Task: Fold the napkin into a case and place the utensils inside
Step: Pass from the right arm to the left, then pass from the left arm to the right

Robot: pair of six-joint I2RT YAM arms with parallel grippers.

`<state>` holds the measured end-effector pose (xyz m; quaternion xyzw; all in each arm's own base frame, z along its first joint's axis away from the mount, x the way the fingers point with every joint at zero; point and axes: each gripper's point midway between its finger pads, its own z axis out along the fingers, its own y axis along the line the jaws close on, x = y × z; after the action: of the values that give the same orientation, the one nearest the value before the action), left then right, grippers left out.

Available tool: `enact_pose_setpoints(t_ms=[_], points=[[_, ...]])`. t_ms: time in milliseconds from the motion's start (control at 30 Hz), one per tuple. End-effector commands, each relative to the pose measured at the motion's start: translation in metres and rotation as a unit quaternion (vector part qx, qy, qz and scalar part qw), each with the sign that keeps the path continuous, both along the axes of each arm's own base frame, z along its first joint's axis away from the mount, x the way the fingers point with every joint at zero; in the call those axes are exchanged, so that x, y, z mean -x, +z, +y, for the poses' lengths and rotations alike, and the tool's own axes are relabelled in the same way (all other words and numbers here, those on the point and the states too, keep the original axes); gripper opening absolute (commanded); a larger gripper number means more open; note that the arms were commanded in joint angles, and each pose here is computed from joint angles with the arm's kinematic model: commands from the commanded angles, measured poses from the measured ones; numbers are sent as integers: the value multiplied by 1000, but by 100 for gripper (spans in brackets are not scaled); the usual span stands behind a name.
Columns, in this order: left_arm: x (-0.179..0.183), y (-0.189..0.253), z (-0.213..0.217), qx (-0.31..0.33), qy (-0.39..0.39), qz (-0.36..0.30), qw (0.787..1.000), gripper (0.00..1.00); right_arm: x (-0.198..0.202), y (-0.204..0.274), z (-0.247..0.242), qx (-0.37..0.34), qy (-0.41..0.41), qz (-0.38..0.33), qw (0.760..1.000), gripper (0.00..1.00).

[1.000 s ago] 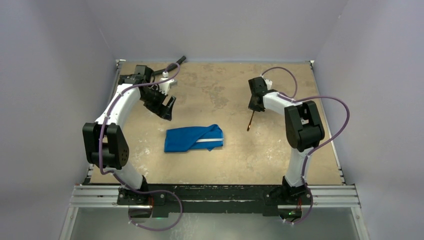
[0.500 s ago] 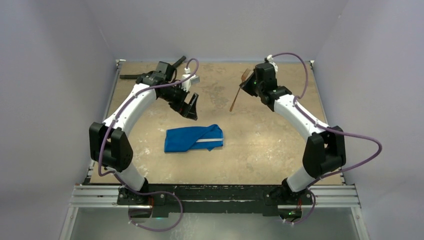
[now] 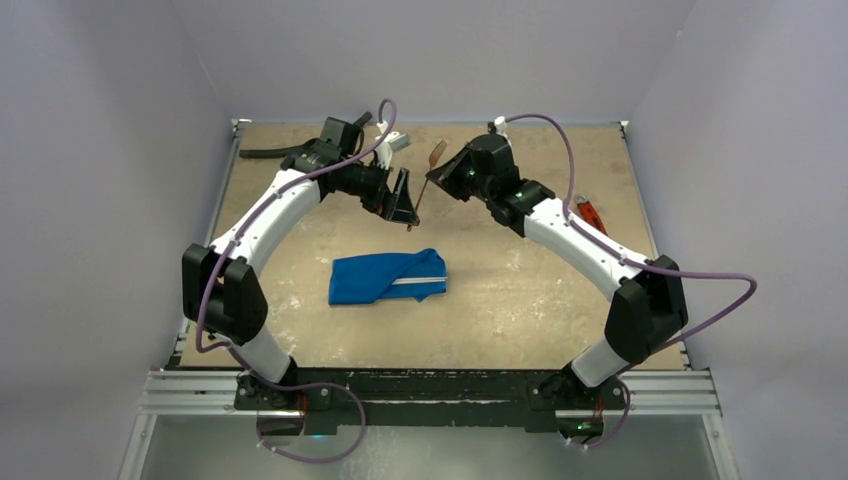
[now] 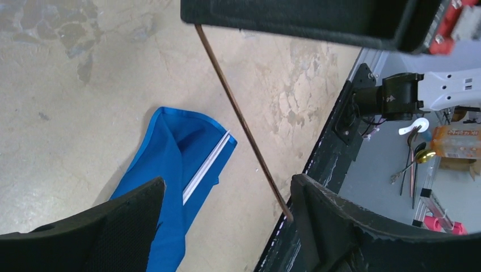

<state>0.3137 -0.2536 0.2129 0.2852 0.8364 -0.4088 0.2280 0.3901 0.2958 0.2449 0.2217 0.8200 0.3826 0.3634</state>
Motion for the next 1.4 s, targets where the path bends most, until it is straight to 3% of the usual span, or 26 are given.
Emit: enact_pose_setpoints(t_ms=[0,200,300,333,433,467,567,667,733,900,1033,1367], points=[[0,14,-15,45,-10,1,999,75,-6,36,13,-38,-23,-31,999,0],[9,7,-18,54,-36,29,997,34,1,40,26,-54,-22,-35,998,0],[11,7,-18,54,-54,28,997,3,5,40,36,-57,-8,-38,998,0],[15,6,-17,51,-59,37,996,0,6,41,38,-57,-1,-43,997,0],[20,8,-13,43,-80,22,996,0,21,39,48,-66,56,-52,995,0],[21,10,-11,40,-83,15,996,0,24,41,46,-60,80,-65,993,5],[26,13,-4,28,-96,-1,995,0,28,57,29,-13,156,-144,977,40],[35,14,1,20,-116,-5,993,0,41,69,-1,35,243,-207,947,69],[41,11,5,15,-130,-3,991,0,55,75,-20,50,308,-236,920,76],[57,6,11,10,-160,6,987,0,64,74,-52,100,357,-255,893,82],[68,4,15,11,-177,19,984,0,76,76,-45,85,404,-284,866,80],[90,2,25,5,-221,38,975,0,66,77,-33,74,439,-295,845,74]])
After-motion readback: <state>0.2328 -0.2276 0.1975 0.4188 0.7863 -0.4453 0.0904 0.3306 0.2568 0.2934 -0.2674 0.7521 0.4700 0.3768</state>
